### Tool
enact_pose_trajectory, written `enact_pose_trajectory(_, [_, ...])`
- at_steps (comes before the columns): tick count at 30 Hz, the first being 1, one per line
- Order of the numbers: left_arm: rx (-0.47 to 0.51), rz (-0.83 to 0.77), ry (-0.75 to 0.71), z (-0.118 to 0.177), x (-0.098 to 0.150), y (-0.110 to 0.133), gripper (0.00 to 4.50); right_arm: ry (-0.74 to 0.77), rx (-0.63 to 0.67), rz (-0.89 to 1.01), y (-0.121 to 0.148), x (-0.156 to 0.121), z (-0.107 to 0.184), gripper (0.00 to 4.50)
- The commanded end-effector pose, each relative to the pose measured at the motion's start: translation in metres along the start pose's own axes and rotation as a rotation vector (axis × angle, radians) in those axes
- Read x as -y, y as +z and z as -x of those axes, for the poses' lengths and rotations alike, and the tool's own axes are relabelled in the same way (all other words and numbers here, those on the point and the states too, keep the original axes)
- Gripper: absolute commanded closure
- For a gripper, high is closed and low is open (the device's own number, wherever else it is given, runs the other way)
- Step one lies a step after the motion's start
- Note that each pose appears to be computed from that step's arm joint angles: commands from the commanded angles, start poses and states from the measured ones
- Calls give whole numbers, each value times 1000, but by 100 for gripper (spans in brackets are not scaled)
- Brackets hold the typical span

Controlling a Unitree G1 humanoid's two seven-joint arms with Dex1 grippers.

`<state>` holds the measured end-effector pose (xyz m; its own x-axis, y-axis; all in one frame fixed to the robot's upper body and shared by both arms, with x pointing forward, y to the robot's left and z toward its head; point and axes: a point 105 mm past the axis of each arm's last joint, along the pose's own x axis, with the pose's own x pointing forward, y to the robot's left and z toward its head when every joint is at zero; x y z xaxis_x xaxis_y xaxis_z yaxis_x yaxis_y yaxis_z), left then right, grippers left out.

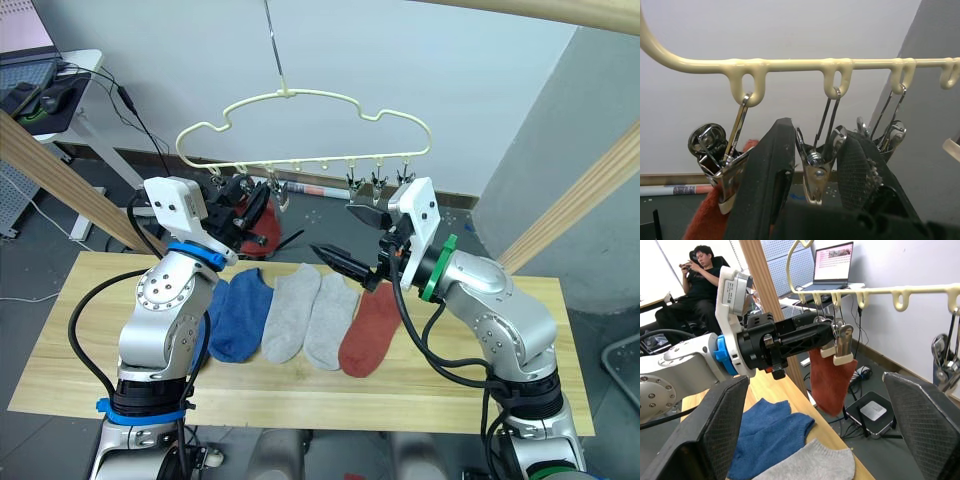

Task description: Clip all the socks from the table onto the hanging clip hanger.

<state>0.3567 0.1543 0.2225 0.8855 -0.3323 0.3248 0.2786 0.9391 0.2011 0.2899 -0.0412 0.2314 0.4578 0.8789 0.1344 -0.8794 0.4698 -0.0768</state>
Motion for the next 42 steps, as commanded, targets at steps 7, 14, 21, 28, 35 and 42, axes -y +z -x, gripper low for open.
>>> enact_pose_trajectory(7, [79, -16, -4, 0, 1, 19, 410, 12, 29, 19, 6, -7, 4, 0])
enact_pose_trajectory(14, [65, -17, -13, 1, 1, 17, 433, -178, -314, 11, -81, 17, 31, 0])
enact_pose_trajectory(21, [38, -10, -30, 3, 2, 13, 433, -328, -522, -12, -151, 38, 47, 0])
enact_pose_trajectory(28, [33, -5, -48, 4, 6, 13, 433, -357, -607, -22, -188, 35, 35, 0])
enact_pose_trajectory(35, [27, -5, -46, 6, 5, 12, 433, -323, -726, 65, -221, 30, 45, 0])
enact_pose_trajectory(42, [7, -4, -46, 11, 1, 10, 433, -248, -757, 135, -229, 26, 63, 175])
